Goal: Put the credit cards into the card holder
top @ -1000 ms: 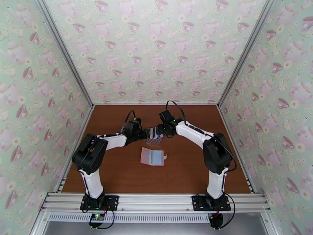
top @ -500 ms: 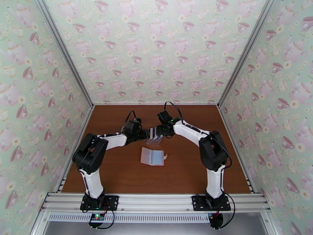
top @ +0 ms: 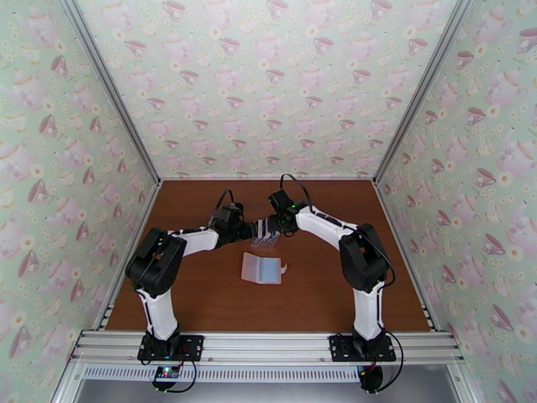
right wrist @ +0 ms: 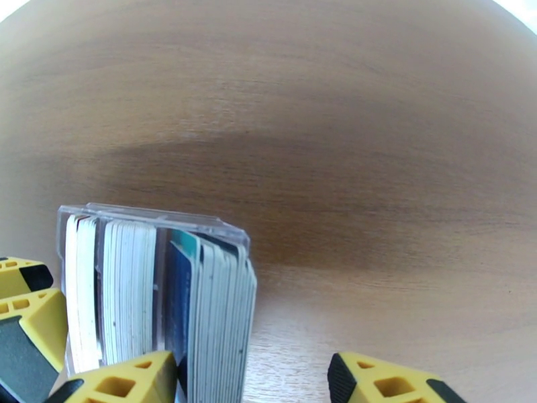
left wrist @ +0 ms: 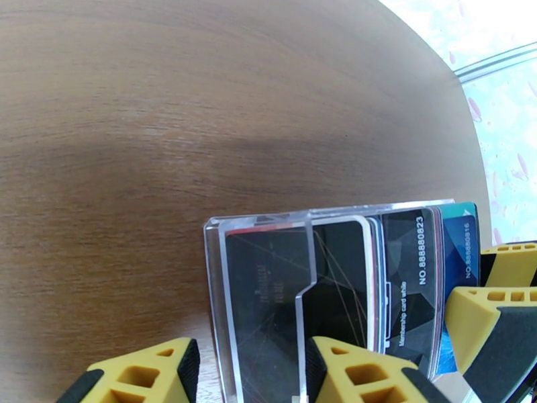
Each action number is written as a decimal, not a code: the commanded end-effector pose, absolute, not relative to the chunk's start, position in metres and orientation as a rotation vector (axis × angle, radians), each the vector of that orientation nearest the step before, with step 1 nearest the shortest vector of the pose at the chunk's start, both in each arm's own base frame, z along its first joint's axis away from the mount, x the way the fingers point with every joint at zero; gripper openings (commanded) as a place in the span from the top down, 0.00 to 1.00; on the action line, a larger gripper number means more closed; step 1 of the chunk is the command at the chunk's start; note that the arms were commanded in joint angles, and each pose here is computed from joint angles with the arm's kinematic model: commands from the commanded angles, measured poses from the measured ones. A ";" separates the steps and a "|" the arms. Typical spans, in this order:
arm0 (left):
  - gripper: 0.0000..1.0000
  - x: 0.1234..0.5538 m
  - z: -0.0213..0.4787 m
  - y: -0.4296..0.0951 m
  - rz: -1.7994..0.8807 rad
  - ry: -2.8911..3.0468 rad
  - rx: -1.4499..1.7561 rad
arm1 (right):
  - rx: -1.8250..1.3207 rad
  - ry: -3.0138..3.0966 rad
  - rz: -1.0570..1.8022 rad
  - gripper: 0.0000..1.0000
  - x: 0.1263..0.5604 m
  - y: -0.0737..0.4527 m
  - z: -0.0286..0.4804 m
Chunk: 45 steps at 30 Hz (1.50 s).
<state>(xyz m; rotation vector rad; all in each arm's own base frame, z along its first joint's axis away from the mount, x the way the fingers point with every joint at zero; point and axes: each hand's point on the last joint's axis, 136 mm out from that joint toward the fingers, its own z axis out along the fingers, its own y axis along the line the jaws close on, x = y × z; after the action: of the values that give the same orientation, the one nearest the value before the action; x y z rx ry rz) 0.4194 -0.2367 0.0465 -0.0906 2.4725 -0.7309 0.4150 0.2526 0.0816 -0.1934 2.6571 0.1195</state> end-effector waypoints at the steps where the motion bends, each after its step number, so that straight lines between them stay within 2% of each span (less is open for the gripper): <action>1: 0.51 0.420 0.043 -0.238 -0.728 2.492 -0.079 | -0.203 2.672 -0.038 0.37 0.416 0.232 0.075; 15: 0.51 0.420 0.040 -0.233 -0.690 2.509 -0.094 | -0.207 2.636 -0.060 0.38 0.419 0.227 0.094; 32: 0.51 0.422 0.033 -0.227 -0.665 2.532 -0.113 | -0.208 2.604 -0.033 0.52 0.421 0.230 0.116; 41: 0.51 0.423 0.032 -0.227 -0.666 2.534 -0.115 | -0.217 2.601 -0.027 0.65 0.422 0.231 0.120; 45: 0.51 0.423 0.032 -0.228 -0.668 2.534 -0.114 | -0.216 2.598 -0.015 0.66 0.423 0.233 0.123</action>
<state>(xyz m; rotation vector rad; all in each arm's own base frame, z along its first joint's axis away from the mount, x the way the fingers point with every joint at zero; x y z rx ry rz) 0.4147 -0.2292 0.0334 -0.1165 2.5372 -0.6847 0.4175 0.2409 0.0980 -0.2337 2.6383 0.0049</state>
